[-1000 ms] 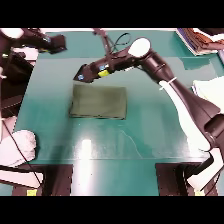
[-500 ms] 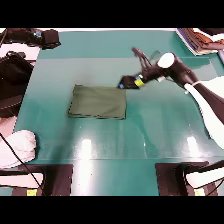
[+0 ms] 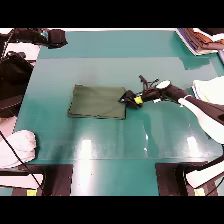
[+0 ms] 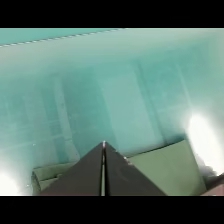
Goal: Fold the shirts.
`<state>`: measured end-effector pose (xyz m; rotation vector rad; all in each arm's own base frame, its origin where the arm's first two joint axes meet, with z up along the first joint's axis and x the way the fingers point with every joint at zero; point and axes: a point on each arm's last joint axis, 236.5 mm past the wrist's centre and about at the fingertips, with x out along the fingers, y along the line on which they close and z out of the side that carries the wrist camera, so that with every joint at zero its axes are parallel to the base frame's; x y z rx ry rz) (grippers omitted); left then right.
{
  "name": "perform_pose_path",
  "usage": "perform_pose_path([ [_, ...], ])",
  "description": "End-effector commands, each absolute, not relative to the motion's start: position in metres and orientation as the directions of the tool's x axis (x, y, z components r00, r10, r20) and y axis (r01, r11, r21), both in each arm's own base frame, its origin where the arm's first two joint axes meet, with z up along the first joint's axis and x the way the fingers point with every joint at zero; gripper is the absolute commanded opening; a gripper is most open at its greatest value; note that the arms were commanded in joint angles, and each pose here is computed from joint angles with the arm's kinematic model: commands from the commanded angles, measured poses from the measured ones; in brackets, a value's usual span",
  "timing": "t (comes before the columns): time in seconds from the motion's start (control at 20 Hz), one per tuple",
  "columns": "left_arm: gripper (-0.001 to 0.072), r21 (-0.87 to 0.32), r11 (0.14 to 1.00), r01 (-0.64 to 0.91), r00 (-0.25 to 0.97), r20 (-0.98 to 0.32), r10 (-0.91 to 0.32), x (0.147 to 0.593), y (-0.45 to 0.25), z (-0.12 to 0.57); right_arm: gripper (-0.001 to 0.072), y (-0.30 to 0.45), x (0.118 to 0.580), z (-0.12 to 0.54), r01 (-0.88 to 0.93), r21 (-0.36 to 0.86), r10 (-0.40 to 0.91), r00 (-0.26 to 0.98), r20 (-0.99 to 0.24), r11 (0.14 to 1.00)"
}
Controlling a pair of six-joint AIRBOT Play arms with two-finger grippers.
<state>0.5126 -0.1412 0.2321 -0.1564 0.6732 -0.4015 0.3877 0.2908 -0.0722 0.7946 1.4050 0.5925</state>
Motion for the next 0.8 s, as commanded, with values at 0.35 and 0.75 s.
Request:
perform_pose_path([
  [0.35, 0.0023, -0.326, 0.882, 0.340, 0.664, -0.581, -0.471, 0.501, -0.158, 0.231, 0.0019, 0.353, 0.466, 0.001, -0.177, 0.791, 0.796, 0.309, -0.520, 0.586],
  [0.75, 0.0023, -0.276, 0.808, 0.521, 0.592, -0.565, -0.575, 0.470, -0.243, 0.235, 0.0019, 0.036, 0.515, 0.104, 0.005, 0.526, 0.399, 0.647, -0.650, 0.850],
])
